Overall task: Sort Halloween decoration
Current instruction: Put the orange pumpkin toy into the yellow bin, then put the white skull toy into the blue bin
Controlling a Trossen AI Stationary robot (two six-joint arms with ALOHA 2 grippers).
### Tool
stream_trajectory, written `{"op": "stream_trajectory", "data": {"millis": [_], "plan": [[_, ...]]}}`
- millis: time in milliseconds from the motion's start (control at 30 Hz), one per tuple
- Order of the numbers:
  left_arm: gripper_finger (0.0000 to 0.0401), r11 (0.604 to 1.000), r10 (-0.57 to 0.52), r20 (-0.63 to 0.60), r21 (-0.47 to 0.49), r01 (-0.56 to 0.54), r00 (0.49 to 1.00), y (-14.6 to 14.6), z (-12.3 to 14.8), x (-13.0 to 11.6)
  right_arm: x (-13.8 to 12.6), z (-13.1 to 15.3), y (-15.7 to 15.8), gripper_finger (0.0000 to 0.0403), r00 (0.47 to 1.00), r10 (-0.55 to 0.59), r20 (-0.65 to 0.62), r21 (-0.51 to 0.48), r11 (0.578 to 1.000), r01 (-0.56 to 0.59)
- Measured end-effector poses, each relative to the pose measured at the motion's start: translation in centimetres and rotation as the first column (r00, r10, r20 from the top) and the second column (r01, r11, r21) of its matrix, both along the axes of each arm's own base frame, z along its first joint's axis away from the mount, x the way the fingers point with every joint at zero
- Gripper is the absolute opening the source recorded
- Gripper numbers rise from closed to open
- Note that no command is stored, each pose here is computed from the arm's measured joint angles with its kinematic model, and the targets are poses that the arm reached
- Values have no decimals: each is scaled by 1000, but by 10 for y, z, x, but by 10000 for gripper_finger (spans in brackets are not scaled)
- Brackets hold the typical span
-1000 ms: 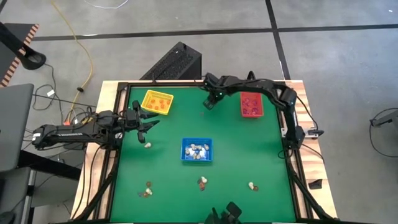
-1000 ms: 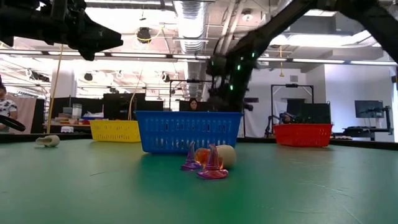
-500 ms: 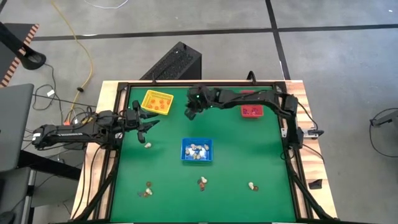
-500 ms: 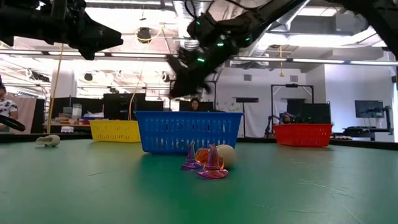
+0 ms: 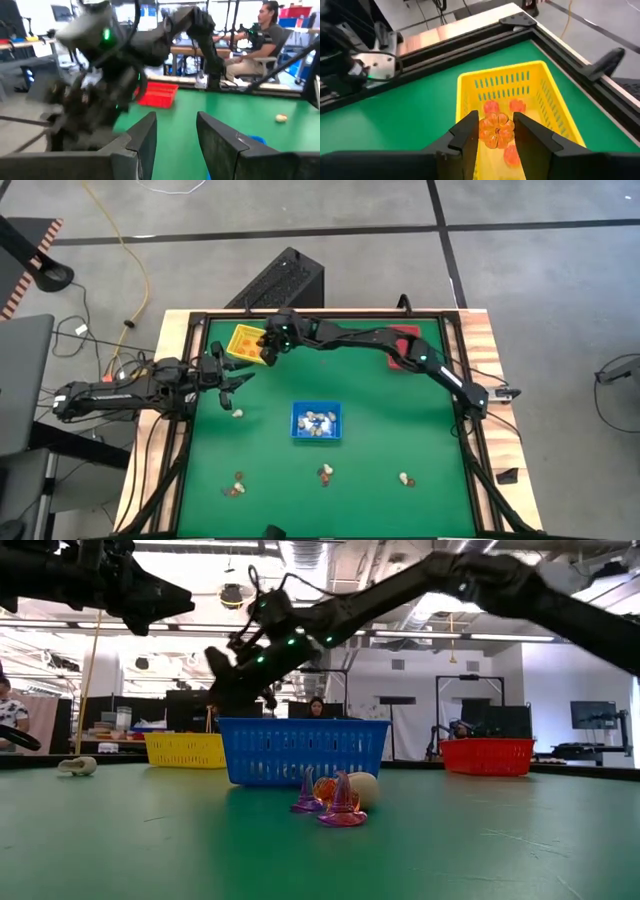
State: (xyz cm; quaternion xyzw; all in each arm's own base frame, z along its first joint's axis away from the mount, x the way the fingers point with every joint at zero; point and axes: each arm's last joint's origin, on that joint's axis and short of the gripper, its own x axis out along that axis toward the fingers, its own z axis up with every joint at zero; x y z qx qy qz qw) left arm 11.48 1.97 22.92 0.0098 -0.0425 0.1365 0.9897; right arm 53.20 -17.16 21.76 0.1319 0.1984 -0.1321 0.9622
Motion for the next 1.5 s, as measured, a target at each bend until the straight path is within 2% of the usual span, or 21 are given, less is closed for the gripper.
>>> {"op": "stream_trajectory", "data": {"millis": [167,400,500,633,800,933,1033,1133,1200,1300,1367,1433,1500], "plan": [[129,1000,4,2,6,-4,1000,0,1,-3,18,-8,-9,175,1000,1,-8,-4,1000,-1],[129,1000,7,-11,12,-7,1000,0,-1,-4,10,-7,-21,219,996,6,-89,40,999,-2],[129,1000,9,-30,9,-8,1000,0,-2,-4,-6,13,-23,224,986,48,-159,83,996,-35],[129,1000,10,-39,16,-9,999,0,-3,-4,-36,60,-13,222,961,136,-240,105,988,-114],[130,1000,9,-50,14,-8,999,0,-4,-4,-74,113,24,218,902,238,-361,89,971,-220],[130,1000,-12,-77,-29,10,997,-1,-8,-4,-111,151,62,216,824,336,-456,94,939,-331],[130,986,-163,-95,-30,161,982,-5,-10,-1,-133,168,93,216,757,404,-513,112,906,-407],[130,935,-355,-125,-49,352,926,-14,-13,2,-149,181,124,216,705,454,-544,128,876,-465],[130,915,-403,-167,-86,394,900,-18,-18,5,-161,186,144,216,678,464,-570,115,862,-494],[130,896,-438,-276,-214,390,855,-25,-33,10,-178,184,169,216,647,455,-612,75,848,-525],[130,891,-435,-357,-302,339,826,-30,-44,12,-188,177,184,216,645,448,-619,37,837,-545],[130,902,-393,-440,-357,244,807,-33,-54,13,-198,167,194,216,673,437,-596,-14,833,-553],[130,918,-350,-507,-352,181,787,-35,-61,14,-210,156,202,216,713,434,-551,-62,831,-553]]}}
